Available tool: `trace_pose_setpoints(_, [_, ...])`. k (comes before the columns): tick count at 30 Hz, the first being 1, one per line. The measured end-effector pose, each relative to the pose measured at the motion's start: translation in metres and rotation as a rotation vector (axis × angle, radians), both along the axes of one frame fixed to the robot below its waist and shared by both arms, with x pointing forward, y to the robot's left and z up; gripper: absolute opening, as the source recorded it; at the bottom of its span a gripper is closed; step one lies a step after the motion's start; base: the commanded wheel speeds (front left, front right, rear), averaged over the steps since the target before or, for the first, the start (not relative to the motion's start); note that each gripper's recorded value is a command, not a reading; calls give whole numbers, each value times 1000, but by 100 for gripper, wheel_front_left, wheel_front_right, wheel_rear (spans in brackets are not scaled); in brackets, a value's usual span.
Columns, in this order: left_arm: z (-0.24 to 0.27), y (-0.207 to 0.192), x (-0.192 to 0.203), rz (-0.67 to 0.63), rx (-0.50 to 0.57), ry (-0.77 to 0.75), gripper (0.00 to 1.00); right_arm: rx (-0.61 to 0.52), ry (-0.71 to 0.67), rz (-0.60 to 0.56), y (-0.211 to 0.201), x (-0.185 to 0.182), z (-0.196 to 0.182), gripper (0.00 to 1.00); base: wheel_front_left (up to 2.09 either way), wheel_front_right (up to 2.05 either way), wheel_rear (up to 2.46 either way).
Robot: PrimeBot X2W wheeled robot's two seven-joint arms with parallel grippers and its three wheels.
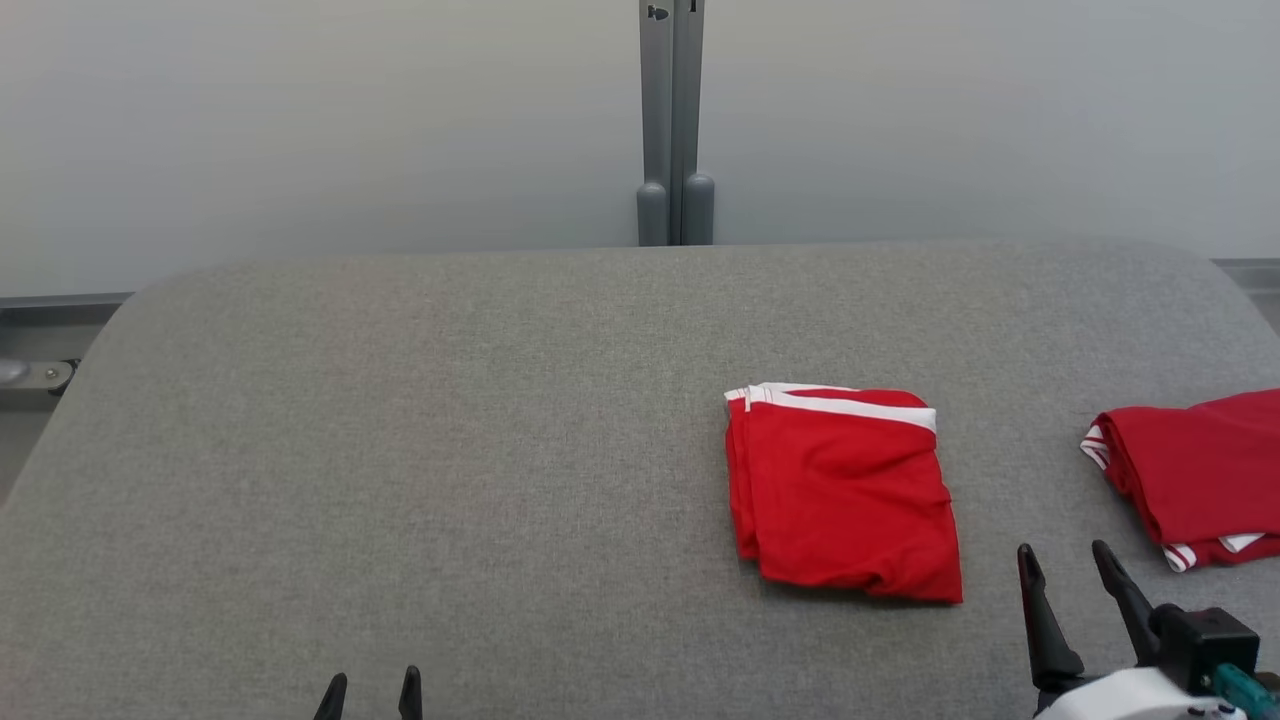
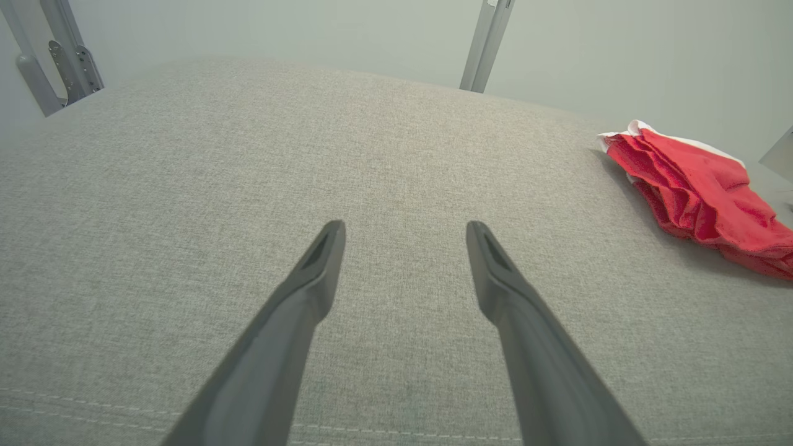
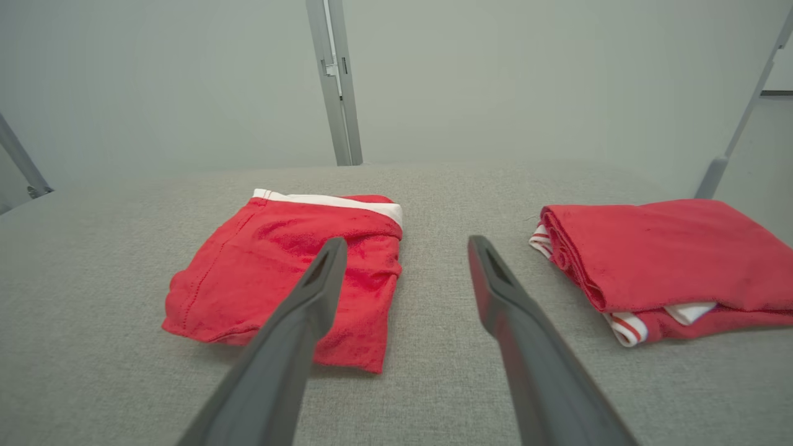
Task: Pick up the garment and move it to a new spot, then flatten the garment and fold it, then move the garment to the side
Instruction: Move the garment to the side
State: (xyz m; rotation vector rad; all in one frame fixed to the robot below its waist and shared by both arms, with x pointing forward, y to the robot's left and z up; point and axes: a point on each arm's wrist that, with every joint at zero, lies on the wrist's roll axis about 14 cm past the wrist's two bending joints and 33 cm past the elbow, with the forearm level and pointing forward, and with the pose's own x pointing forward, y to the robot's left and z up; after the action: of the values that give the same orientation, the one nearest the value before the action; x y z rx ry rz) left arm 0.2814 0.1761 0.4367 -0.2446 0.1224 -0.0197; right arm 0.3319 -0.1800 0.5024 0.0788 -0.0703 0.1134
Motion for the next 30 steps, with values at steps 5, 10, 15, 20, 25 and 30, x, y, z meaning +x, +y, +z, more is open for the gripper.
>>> trace_pose_setpoints(5, [-6,-10,2,-25,-9,25,100,59,166,51,7,32,-28,100,0,0,0])
trace_pose_setpoints(10, [-8,-14,10,-38,-11,37,100,162,375,111,19,69,-44,100,0,0,0])
trace_pose_setpoints(15, [-8,-13,16,-31,-12,38,100,193,533,143,25,85,-61,100,0,0,0])
trace_pose_setpoints(20, [-5,-14,28,-36,-13,30,100,232,614,170,35,101,-71,100,0,0,0])
trace_pose_setpoints(25, [-7,-14,37,-34,-17,41,100,250,706,160,36,110,-92,100,0,0,0])
trace_pose_setpoints(30, [-12,-12,42,-27,-22,58,100,283,775,170,45,116,-107,100,0,0,0])
